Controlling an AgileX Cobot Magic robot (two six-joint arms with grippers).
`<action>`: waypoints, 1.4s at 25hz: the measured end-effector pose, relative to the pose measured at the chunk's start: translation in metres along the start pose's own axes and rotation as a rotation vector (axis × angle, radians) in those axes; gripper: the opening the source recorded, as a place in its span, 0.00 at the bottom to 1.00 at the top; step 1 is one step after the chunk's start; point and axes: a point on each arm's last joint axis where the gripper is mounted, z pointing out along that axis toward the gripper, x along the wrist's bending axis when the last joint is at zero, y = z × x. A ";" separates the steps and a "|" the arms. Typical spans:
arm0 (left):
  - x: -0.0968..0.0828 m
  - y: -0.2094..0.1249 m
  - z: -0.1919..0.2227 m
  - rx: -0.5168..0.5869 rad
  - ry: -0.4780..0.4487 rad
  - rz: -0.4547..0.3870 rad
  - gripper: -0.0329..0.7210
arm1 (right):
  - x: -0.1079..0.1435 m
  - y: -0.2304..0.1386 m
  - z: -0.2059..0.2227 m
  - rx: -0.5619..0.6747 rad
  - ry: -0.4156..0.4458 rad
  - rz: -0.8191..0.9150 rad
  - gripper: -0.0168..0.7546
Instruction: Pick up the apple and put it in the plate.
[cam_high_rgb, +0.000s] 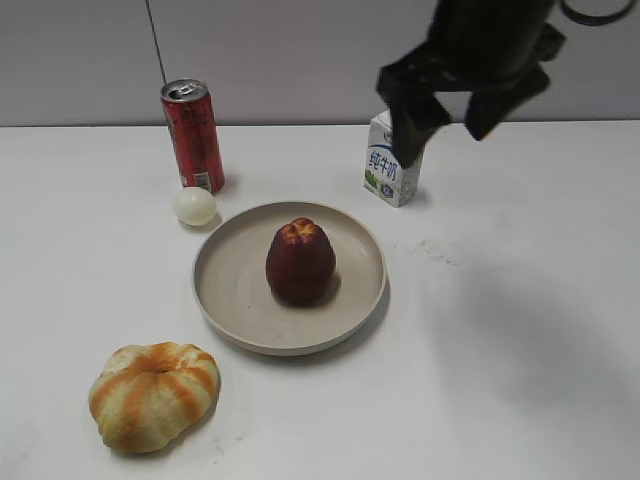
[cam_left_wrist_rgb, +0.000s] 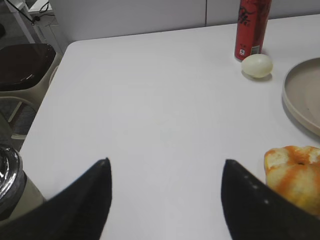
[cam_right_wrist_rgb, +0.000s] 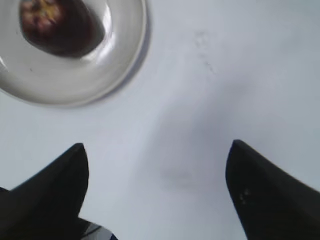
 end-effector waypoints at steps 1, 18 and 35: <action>0.000 0.000 0.000 0.000 0.000 0.000 0.74 | -0.006 -0.012 -0.001 0.021 -0.007 0.013 0.90; 0.000 0.000 0.000 0.000 0.000 0.000 0.74 | -0.025 -0.249 -0.062 -0.274 -0.010 0.089 0.86; 0.000 0.000 0.000 0.000 0.000 0.000 0.74 | -0.028 -0.302 -0.042 -0.400 -0.038 0.078 0.79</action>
